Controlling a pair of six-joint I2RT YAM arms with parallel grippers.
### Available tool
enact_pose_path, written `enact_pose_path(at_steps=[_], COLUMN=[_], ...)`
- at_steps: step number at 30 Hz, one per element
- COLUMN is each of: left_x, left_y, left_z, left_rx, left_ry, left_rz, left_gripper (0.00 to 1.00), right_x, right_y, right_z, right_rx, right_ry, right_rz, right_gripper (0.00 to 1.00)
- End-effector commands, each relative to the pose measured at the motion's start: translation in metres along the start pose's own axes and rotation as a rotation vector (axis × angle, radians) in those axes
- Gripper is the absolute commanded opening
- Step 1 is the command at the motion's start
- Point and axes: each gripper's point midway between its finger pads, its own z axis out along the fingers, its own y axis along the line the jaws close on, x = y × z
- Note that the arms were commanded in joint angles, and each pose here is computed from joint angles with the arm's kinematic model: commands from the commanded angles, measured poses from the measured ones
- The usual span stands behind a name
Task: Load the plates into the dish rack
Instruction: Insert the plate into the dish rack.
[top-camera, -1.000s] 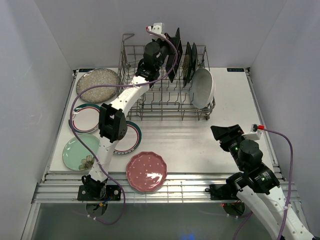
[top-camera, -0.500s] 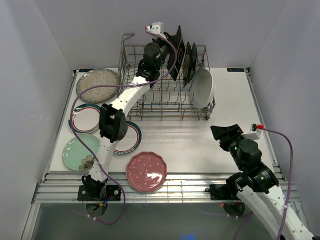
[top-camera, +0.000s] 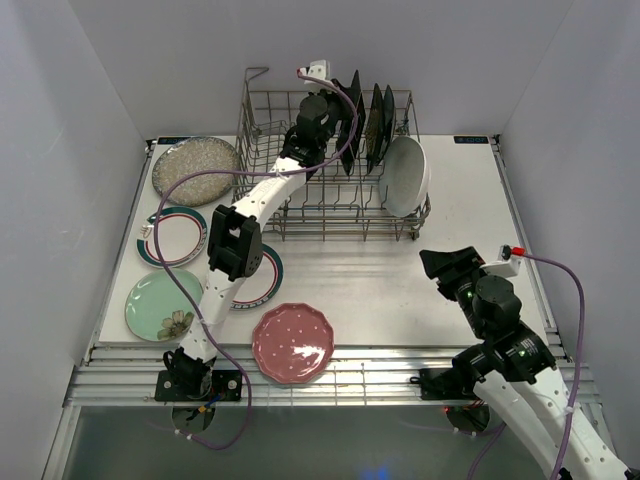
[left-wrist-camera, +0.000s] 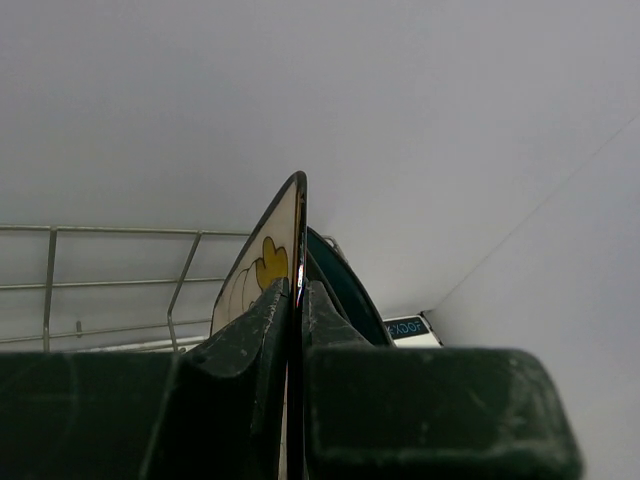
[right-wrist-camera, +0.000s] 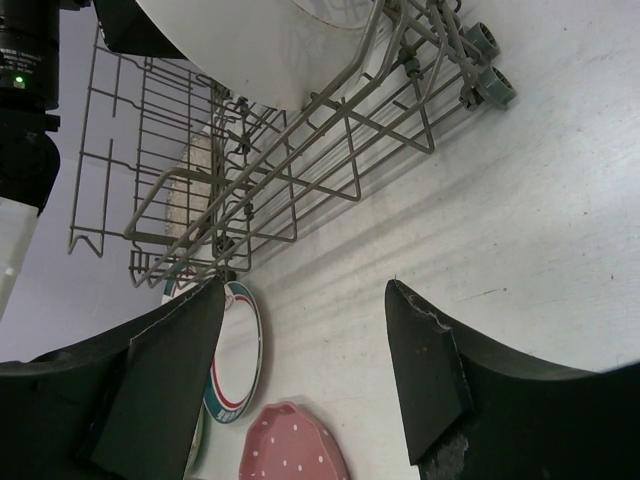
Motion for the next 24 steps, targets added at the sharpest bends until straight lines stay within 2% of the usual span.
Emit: enact_pose_path(at_steps=[1,18,24], left_x=[-0.144,-0.118,-0.103], left_y=[-0.057,-0.045,-0.040], left_z=[-0.012,-0.003,0.000], left_rx=[0.123,0.112,0.111], left_ry=[-0.329,-0.317,-0.317], left_rz=[-0.088,-0.056,0.003], left_gripper=[0.00,0.00,0.00], right_x=[-0.011,-0.006,-0.004], right_y=[0.014,0.018,0.016], right_z=[0.002,0.010,0.011], right_rx=[-0.038,-0.035,-0.033], right_ry=[-0.038,-0.013,-0.008], right_rz=[-0.013,-0.040,-0.041], right_gripper=[0.71,0.71,0.71])
